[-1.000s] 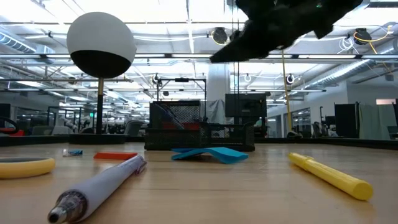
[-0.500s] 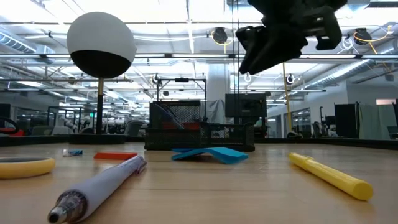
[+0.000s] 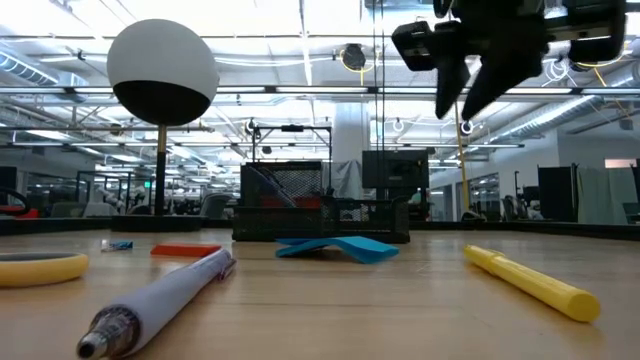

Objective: Pick and place office supplies into organizer
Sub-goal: Put the yellow pen into the desk organizer

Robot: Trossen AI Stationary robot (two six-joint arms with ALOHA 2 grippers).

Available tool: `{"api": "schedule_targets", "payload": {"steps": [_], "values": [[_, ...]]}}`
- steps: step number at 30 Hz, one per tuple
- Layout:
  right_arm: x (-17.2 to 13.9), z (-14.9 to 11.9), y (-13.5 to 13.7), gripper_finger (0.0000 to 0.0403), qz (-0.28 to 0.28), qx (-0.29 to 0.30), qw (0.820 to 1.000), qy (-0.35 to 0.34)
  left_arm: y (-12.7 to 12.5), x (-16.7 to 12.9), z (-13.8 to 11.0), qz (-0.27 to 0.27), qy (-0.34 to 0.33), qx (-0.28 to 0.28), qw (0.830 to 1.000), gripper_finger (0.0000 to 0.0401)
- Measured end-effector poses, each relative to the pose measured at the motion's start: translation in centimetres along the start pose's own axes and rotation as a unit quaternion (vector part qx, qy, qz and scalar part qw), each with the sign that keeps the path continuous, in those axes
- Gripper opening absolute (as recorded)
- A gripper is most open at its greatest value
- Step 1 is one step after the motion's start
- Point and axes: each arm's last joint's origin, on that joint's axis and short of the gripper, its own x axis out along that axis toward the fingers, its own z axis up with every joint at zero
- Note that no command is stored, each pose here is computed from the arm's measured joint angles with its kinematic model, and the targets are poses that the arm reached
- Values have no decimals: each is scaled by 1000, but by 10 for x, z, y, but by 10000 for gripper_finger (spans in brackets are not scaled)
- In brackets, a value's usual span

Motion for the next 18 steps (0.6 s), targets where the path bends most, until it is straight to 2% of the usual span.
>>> {"api": "schedule_targets", "payload": {"steps": [9, 18], "values": [[18, 27, 1, 93, 41, -81, 995, 46, 0, 0, 0, 0, 0, 0, 1000, 200], [49, 54, 9, 93, 102, -170, 974, 105, 0, 0, 0, 0, 0, 0, 1000, 200]]}}
